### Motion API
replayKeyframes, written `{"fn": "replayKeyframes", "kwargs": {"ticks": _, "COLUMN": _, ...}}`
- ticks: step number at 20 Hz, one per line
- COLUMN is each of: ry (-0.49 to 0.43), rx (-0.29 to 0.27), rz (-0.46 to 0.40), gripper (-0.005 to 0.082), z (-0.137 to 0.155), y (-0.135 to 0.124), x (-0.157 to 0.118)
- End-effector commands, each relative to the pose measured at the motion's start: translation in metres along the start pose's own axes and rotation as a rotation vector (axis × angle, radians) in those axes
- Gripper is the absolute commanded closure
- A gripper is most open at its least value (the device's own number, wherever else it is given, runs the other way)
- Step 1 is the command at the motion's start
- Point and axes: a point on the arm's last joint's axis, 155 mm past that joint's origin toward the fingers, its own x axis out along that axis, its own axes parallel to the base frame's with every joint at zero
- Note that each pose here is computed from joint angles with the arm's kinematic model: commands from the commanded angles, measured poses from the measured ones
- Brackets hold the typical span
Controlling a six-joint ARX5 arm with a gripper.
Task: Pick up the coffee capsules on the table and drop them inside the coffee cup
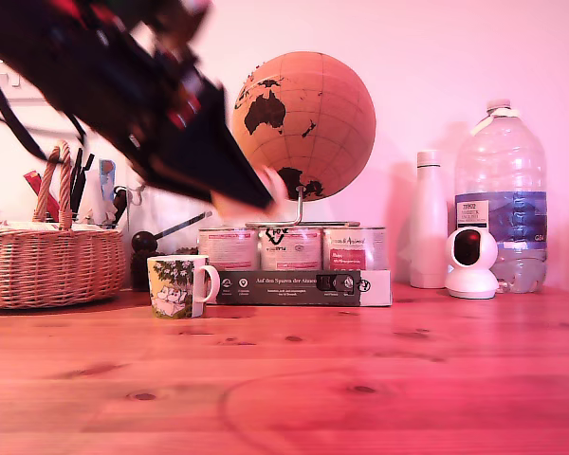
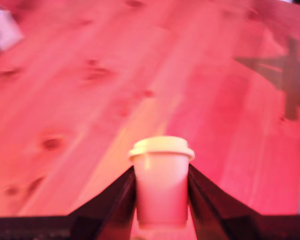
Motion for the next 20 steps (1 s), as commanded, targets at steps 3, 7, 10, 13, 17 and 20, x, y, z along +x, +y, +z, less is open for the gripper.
{"fn": "replayKeyframes", "kwargs": {"ticks": 3, "ry": 0.013, "rx": -0.077, "rz": 0.06, "gripper": 0.063, "z": -0.007, "y": 0.018, "x": -0.006}}
{"fn": "replayKeyframes", "kwargs": {"ticks": 7, "ry": 0.015, "rx": -0.175, "rz": 0.168, "gripper": 0.063, "z": -0.012, "y": 0.048, "x": -0.014}}
{"fn": "replayKeyframes", "kwargs": {"ticks": 10, "ry": 0.01, "rx": -0.243, "rz": 0.241, "gripper": 0.063, "z": -0.016, "y": 0.07, "x": -0.022}}
{"fn": "replayKeyframes", "kwargs": {"ticks": 13, "ry": 0.006, "rx": -0.297, "rz": 0.298, "gripper": 0.063, "z": -0.02, "y": 0.087, "x": -0.029}}
{"fn": "replayKeyframes", "kwargs": {"ticks": 17, "ry": 0.002, "rx": -0.343, "rz": 0.383, "gripper": 0.063, "z": -0.025, "y": 0.108, "x": -0.038}}
{"fn": "replayKeyframes", "kwargs": {"ticks": 20, "ry": -0.005, "rx": -0.361, "rz": 0.426, "gripper": 0.0633, "z": -0.027, "y": 0.12, "x": -0.045}}
